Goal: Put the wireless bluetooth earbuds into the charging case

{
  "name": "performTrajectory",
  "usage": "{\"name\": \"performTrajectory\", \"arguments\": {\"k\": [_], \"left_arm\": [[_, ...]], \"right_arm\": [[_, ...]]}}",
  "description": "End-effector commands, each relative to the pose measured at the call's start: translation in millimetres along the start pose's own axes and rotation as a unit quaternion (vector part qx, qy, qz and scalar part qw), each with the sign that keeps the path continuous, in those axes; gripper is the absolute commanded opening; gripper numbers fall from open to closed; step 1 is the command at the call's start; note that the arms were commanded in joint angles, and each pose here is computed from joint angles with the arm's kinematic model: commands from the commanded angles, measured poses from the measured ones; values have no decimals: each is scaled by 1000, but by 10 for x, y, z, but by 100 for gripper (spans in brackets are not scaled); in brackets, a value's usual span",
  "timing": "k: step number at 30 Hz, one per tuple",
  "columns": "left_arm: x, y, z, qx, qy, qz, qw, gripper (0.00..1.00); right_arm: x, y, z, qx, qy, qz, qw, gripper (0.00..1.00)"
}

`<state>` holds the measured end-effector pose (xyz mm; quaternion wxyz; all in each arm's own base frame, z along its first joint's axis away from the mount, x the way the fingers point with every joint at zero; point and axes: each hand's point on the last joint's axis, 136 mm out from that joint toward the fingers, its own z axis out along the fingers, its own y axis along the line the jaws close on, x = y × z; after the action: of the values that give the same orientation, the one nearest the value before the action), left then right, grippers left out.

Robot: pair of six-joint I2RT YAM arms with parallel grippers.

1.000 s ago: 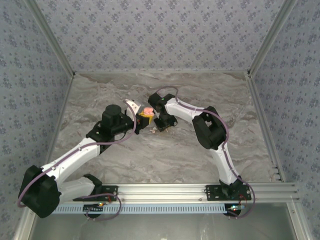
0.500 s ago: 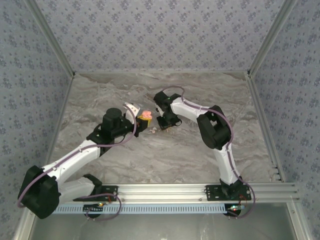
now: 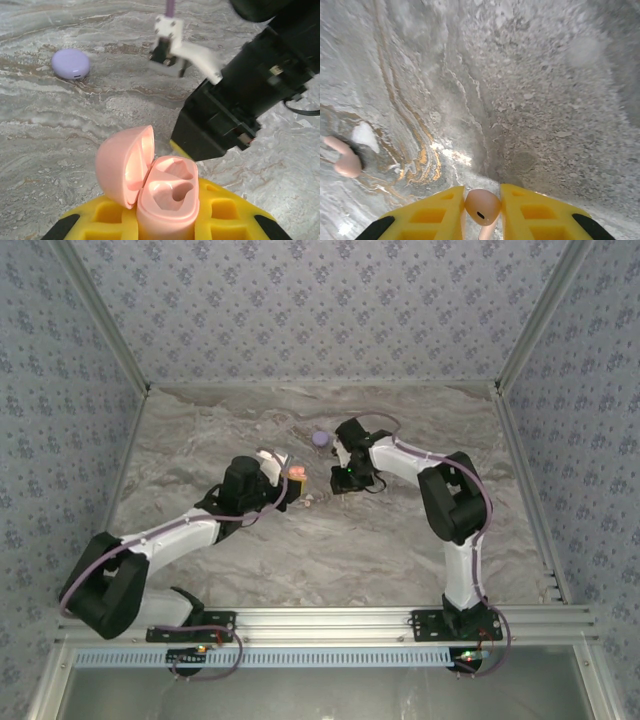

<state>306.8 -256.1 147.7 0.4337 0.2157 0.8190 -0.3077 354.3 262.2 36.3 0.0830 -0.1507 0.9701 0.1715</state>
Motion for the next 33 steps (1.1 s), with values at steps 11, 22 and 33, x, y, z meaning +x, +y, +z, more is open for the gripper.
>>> {"name": "performTrajectory", "arguments": {"k": [11,22,33], "left_arm": [[-47,-48,164,37,-76,-30,996,5],[-170,-298,194,90,-90,-23,992,5],[-499,-527,162,141,-125,-37,981,5]], "right_arm": [[-355,456,-903,-115,-150,-25,982,23],[-434,801,-1538,-133,-222,-85,962,23],[-431,1042,-1809,-146,-254,-118,949,24]]}}
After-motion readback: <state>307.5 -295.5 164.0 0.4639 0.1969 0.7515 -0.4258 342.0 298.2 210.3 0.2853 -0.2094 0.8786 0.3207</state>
